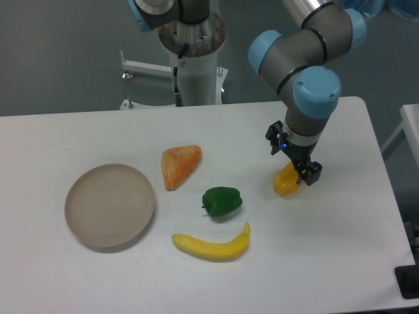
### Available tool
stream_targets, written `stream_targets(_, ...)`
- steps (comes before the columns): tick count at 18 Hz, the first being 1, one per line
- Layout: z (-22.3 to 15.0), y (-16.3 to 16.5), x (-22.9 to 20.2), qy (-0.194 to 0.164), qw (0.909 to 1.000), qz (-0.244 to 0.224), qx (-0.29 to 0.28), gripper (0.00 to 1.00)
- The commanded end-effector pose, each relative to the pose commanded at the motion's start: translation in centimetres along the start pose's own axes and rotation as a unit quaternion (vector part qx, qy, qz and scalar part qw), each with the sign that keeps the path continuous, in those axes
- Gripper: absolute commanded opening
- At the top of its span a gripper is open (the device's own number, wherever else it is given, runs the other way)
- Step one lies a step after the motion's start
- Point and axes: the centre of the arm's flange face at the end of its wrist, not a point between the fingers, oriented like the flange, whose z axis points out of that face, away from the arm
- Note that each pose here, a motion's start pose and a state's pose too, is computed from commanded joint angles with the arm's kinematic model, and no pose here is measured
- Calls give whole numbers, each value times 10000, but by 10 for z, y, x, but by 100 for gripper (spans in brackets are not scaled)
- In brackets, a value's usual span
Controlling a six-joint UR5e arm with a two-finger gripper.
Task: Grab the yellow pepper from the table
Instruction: 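Lower the gripper around the small yellow pepper and close it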
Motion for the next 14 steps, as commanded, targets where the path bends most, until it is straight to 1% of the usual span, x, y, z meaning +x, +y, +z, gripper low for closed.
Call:
stream_targets(5, -3, 1, -1, -22, 10000, -8, 9, 100)
stream_targets(9, 12, 0, -8, 46, 9999, -99, 5, 100)
stream_targets(12, 21, 1, -16, -68, 9999, -109, 4, 100)
stream_targets(14, 24, 5, -18, -67, 9999, -71, -118, 100)
